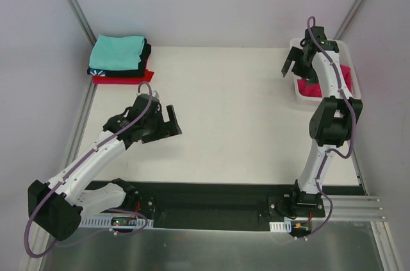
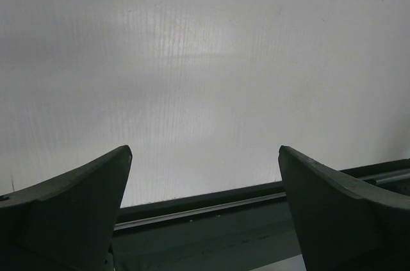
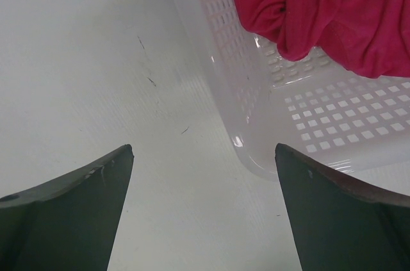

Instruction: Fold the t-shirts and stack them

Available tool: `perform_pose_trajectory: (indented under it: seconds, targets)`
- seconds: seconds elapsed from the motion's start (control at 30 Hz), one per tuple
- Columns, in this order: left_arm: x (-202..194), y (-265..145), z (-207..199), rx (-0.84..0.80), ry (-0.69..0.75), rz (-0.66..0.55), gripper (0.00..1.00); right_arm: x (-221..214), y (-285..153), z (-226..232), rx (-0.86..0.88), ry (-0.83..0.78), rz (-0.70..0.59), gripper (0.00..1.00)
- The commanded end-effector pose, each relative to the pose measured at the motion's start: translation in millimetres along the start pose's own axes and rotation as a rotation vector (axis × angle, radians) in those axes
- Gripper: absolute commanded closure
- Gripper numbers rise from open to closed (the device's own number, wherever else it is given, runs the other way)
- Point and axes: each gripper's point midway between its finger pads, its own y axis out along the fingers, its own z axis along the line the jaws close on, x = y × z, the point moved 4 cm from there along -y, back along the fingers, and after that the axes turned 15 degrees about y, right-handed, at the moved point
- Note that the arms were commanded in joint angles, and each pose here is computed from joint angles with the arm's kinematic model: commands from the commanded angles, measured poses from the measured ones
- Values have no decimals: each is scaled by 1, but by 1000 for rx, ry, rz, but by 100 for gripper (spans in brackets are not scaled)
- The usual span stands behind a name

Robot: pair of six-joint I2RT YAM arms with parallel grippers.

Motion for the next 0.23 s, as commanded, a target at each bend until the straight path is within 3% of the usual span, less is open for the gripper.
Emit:
perform_pose_trajectory:
  seconds: [0.0, 0.2]
  targets:
    - [4, 3, -4, 1, 25, 22, 1, 2, -36, 11, 84, -3, -87, 4]
    - [4, 4, -5, 0, 11, 30, 1, -5, -42, 10, 80, -6, -72, 4]
